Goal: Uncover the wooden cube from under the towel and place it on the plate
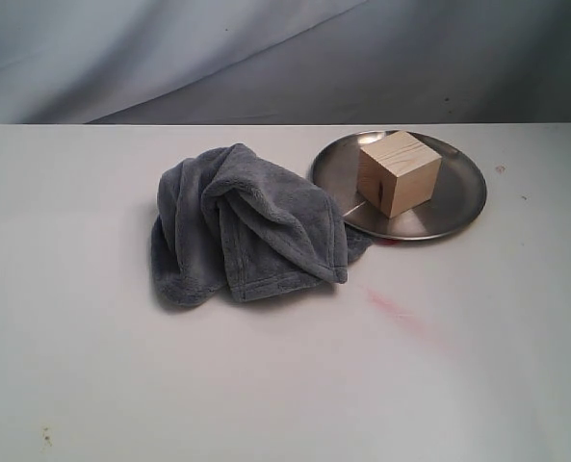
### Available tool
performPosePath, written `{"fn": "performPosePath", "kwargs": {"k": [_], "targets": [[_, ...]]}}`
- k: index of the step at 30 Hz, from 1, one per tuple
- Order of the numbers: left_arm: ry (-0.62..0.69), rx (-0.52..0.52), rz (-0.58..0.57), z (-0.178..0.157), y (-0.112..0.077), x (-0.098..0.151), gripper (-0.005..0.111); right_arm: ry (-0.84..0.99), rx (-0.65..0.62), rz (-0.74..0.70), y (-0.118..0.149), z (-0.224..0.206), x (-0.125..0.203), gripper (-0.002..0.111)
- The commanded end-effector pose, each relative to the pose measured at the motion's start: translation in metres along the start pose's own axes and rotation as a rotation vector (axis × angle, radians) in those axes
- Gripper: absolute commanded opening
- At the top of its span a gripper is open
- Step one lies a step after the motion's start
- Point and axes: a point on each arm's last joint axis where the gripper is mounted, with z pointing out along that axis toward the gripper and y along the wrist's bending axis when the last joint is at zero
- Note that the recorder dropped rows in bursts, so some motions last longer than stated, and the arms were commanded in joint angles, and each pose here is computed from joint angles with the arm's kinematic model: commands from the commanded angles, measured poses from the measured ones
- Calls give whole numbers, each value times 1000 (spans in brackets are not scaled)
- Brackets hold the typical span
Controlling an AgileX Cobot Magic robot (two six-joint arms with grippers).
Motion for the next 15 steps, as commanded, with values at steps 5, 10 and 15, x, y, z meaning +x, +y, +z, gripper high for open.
{"fn": "performPosePath", "kwargs": {"k": [5, 10, 15], "targets": [[-11, -3, -5, 0, 0, 0, 0, 5, -22, 22, 2, -10, 4, 0], [-11, -3, -5, 0, 0, 0, 0, 9, -44, 84, 5, -10, 4, 0], [-11, -3, -5, 0, 0, 0, 0, 26, -69, 141, 7, -10, 5, 0]]}}
